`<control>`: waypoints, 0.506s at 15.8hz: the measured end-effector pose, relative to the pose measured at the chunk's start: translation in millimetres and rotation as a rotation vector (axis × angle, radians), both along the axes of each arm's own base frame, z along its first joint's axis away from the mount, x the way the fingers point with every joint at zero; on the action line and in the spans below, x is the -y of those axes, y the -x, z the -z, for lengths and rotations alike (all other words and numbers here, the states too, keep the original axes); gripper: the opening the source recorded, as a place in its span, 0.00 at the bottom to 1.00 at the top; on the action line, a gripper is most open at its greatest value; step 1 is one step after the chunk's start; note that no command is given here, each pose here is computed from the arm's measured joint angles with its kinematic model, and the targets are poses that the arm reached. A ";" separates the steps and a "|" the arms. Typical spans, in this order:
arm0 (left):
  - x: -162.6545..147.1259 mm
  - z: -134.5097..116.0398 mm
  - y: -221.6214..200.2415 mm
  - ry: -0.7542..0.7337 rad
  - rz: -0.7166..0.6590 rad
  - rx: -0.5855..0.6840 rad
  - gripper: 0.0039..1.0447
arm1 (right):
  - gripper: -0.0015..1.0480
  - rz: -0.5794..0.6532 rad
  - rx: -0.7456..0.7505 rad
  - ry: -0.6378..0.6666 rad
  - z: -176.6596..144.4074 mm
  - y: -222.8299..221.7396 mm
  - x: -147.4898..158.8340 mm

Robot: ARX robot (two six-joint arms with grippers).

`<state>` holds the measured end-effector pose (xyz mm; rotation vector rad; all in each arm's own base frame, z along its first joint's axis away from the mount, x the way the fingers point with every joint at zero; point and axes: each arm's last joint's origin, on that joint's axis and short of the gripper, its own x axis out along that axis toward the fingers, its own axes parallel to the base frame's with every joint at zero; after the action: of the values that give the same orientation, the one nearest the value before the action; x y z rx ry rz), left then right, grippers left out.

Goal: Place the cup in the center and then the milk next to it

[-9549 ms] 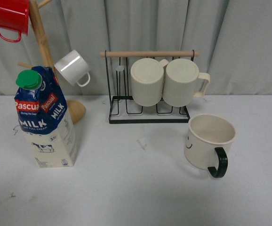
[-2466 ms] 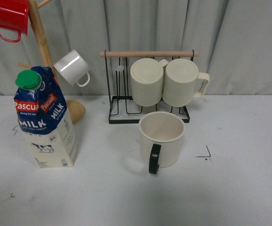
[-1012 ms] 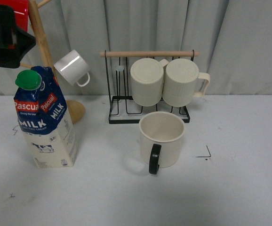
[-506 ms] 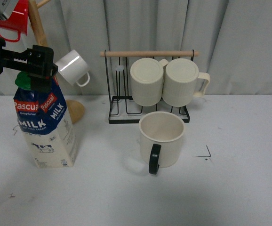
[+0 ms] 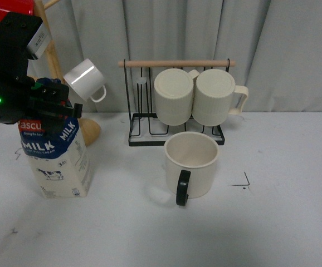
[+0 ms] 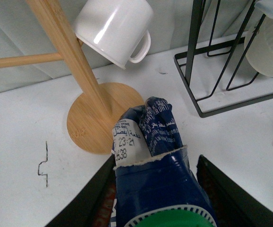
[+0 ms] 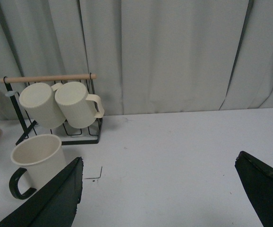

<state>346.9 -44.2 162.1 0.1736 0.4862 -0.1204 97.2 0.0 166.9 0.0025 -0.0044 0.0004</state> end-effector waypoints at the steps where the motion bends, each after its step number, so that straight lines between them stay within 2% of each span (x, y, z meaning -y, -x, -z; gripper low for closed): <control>1: 0.1 0.4 0.2 0.004 -0.002 -0.005 0.38 | 0.94 0.000 0.000 0.000 0.0 0.0 0.0; 2: 0.3 1.0 0.6 0.015 -0.008 -0.014 0.25 | 0.94 0.000 0.000 0.000 0.0 0.0 0.0; 3: 1.3 0.1 -0.1 0.020 -0.009 -0.018 0.19 | 0.94 0.000 0.000 0.000 0.0 0.0 0.0; 8: 19.1 -9.0 6.6 0.028 0.010 -0.033 0.18 | 0.94 0.000 0.000 0.000 0.0 0.0 0.0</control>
<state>340.3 -63.4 171.1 0.1471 0.5165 -0.1401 97.2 0.0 166.9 0.0025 -0.0044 0.0004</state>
